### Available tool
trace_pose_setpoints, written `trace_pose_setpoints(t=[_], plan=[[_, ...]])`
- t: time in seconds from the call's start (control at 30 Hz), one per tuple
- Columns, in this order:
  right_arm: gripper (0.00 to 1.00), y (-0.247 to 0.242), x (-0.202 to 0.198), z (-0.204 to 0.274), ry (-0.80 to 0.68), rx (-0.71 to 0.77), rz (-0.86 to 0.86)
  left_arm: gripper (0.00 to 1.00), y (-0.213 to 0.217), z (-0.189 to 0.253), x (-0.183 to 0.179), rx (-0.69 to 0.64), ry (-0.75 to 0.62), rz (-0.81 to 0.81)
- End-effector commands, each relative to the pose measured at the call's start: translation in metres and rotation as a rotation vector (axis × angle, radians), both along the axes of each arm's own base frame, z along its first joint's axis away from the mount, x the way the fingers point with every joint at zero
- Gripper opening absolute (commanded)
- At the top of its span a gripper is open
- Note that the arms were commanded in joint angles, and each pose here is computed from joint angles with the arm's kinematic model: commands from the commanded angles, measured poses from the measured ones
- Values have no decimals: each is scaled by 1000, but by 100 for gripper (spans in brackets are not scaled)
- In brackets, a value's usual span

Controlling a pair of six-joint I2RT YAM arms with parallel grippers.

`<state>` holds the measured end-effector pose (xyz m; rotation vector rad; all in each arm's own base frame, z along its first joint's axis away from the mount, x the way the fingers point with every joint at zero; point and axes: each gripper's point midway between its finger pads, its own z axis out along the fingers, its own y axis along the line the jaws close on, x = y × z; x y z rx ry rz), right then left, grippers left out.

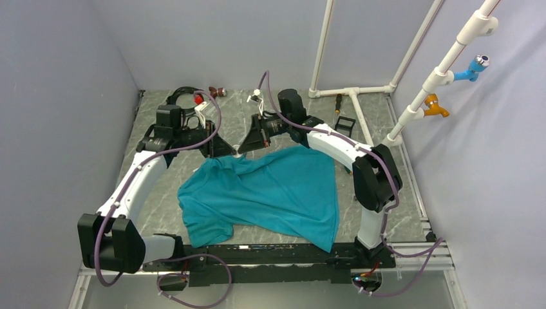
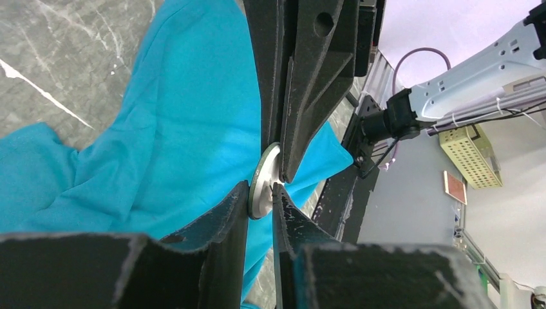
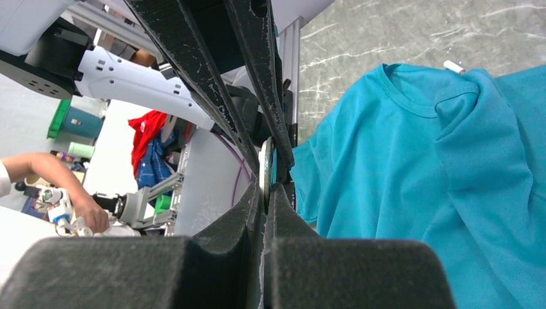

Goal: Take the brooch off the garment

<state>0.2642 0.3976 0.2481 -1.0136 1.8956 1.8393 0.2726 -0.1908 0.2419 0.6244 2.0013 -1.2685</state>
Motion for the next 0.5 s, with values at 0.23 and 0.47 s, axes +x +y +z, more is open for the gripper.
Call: trace_pose_setpoints(t=[0.23,0.47], plan=[[0,2,-11,33,-46,93,86,20,17,-3,24,115,-81,147],[0,3,-10,32,-45,90,80,18,26,-7,25,184,-111,164]])
